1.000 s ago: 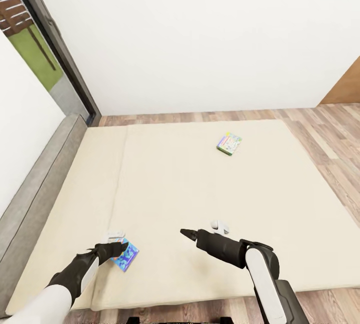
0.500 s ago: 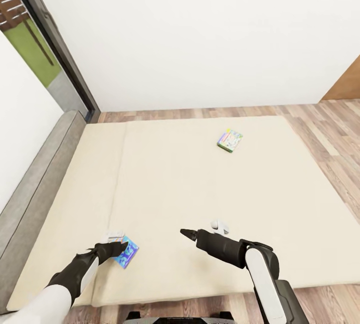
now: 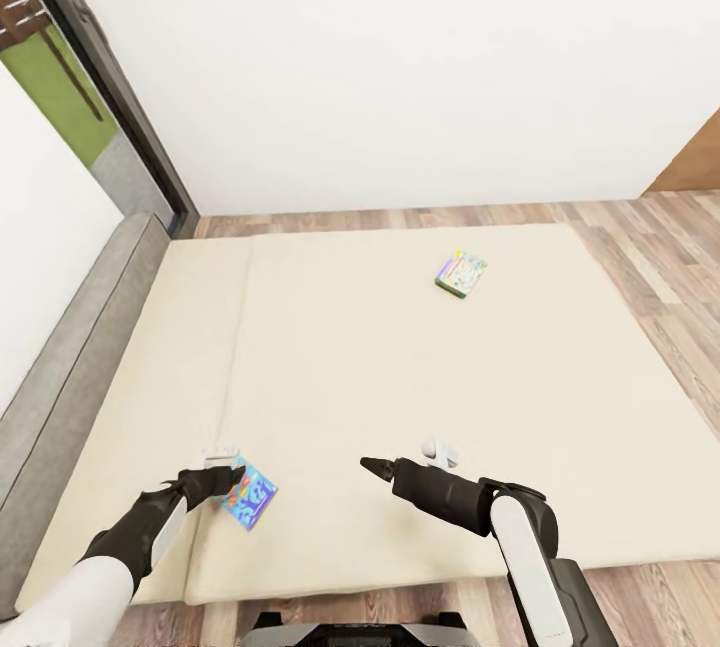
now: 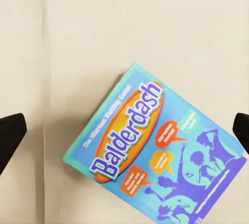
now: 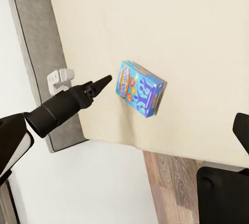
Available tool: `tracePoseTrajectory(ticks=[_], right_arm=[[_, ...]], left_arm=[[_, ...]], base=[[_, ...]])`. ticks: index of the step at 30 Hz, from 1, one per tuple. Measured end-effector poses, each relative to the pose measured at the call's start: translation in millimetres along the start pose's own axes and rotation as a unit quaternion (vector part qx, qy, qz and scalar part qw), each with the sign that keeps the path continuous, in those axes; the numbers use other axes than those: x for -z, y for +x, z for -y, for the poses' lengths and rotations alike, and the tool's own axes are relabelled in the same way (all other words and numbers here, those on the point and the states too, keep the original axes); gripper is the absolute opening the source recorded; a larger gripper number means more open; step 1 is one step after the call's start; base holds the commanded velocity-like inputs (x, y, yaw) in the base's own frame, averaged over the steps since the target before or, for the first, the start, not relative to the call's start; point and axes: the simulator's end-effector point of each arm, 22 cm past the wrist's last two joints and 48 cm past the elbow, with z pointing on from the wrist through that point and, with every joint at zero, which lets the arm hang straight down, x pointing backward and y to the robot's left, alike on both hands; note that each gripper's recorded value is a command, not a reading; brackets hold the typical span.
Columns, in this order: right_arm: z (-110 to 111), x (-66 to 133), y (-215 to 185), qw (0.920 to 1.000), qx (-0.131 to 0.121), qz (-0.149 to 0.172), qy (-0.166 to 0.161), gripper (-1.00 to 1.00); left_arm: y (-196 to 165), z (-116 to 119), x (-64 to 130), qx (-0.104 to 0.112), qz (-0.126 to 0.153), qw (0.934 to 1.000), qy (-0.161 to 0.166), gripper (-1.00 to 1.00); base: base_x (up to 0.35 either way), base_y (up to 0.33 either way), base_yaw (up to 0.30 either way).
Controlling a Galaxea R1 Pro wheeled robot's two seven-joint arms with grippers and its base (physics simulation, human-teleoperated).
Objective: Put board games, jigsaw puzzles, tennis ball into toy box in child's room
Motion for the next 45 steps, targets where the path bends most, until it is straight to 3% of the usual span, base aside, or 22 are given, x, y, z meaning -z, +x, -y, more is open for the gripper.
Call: tracePoseTrajectory(ticks=[12, 24, 28, 33, 40, 45], right_arm=[[1.1, -1.4, -6.3, 1.0, 0.0, 0.002, -0.003, 1.0], [19.1, 0.2, -9.5, 0.9999, -0.007, 0.002, 0.009, 1.0], [17.8, -1.1, -8.5, 0.9999, -0.009, 0.0, 0.006, 1.0], [17.8, -3.9, -5.2, 0.9999, -0.013, -0.006, 0.004, 1.0], [22.9, -5.8, -2.0, 0.9998, -0.017, -0.012, 0.006, 1.0], [21.3, -8.5, -6.8, 0.9998, -0.013, -0.012, 0.004, 1.0]], left_arm=[[8.0, 4.2, -6.2, 0.004, -0.008, 1.0, 0.002, 1.0], [17.5, -1.6, -10.8, 0.002, -0.017, 0.9999, -0.001, 1.0], [3.9, -0.9, -14.1, 0.003, -0.013, 0.9999, 0.0, 1.0], [5.8, -1.0, -16.7, 0.008, -0.035, 0.9993, 0.002, 1.0], [-1.1, -19.4, -17.1, 0.015, -0.042, 0.9989, -0.008, 1.0], [-4.7, -34.1, -14.8, 0.033, -0.051, 0.998, -0.017, 1.0]], base=[[0.0, 0.0, 0.0], [0.0, 0.0, 0.0], [0.0, 0.0, 0.0], [0.0, 0.0, 0.0], [0.0, 0.0, 0.0], [0.0, 0.0, 0.0]])
